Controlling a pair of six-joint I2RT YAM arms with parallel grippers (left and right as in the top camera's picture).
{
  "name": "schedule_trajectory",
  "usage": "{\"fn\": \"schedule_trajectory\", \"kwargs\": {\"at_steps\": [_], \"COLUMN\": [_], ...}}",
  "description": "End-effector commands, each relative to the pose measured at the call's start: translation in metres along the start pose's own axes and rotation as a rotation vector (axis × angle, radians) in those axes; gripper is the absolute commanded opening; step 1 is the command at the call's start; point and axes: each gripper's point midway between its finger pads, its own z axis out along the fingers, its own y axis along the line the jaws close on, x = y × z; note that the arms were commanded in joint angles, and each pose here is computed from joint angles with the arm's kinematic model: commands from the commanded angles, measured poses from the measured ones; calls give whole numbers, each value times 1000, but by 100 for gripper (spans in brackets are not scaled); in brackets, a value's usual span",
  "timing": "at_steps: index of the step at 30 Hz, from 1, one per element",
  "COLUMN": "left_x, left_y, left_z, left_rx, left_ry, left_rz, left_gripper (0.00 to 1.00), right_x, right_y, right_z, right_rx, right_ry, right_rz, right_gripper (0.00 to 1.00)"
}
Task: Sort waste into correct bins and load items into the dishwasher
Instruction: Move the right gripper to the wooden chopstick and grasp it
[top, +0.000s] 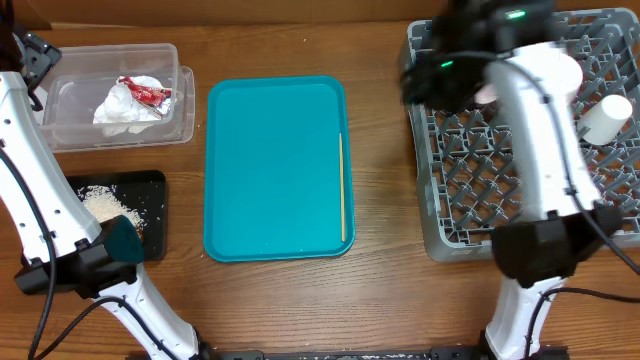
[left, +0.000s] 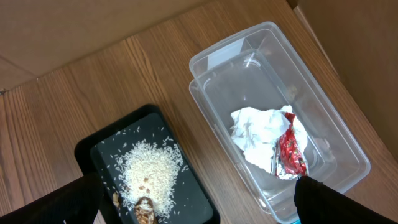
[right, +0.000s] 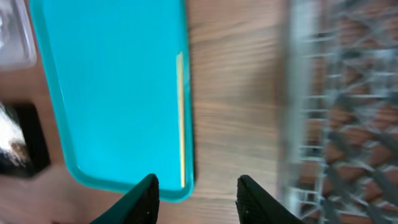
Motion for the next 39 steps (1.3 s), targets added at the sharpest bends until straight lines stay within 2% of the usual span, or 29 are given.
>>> {"fn": "schedule_trajectory", "kwargs": {"at_steps": [1,4,8,14,17,39], "left_x": [0,0,0,0,0,0], "left_y": [-1,-1,-1,-1,-1,-1], "left_z": [-1,-1,-1,-1,-1,-1], "left_rx": [-4,-4,-4,-4,-4,-4], "left_ry": [-10,-10,-10,-10,-10,-10], "left_rz": [5,5,5,5,5,5], "left_gripper": [100,100,100,100,100,100], "right_x": [20,33,54,80,84,97], "right_y": [27,45,51,63,56,42], "right_z": [34,74,119,167,174,213], "right_rx": [29,92,208,246,291,273], "right_ry": [56,64,53,32,11,17], "right_rz": [-78,-80,-95,-116,-99,-82], "right_gripper": [39,31,32,35,37,36]}}
